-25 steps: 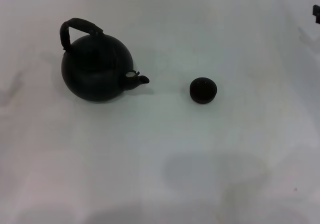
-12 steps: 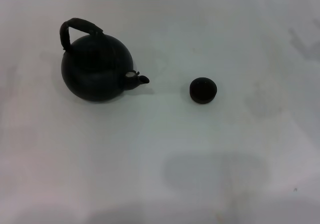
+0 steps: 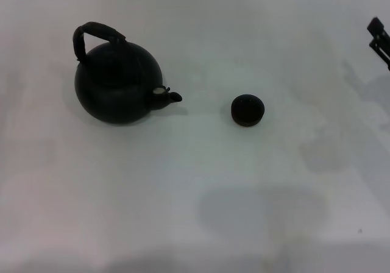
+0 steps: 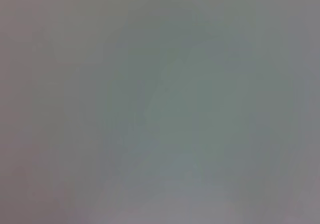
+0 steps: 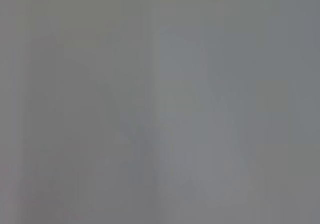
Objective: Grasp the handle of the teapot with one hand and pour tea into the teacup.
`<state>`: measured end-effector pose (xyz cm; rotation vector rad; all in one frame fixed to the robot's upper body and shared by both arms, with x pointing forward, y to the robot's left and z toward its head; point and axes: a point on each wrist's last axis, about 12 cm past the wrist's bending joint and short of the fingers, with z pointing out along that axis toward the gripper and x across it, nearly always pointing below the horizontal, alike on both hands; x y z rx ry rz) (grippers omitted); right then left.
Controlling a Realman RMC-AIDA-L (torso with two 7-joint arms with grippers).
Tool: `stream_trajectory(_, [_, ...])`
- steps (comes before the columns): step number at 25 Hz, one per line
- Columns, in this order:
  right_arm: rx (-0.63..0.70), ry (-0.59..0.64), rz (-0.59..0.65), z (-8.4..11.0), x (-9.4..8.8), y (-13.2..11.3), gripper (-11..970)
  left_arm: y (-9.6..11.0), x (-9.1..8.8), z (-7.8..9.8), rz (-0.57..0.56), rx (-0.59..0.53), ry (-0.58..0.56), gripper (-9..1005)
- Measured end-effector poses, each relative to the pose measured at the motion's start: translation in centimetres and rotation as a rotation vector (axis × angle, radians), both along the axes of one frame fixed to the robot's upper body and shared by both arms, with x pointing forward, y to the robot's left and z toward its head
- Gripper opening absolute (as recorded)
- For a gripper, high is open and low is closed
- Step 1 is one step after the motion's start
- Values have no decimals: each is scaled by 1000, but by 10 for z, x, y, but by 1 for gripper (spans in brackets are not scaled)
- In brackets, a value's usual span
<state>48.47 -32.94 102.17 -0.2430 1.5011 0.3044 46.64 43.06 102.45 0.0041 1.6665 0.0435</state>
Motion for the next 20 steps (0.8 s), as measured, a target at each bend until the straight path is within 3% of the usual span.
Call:
stream_trajectory(10, [-31,15,-60,-3,-2,-10,845,-3,19,-1,21,-80,55,877])
stream_trajectory(16, [-51,-41,-46,9,6,-17,845,-14,20,16,-36,-200,-78,877])
stream_trajectory(20, [-58,-61,-42,16,14,-22,844,-24,17,20,-57,-203,-144,877])
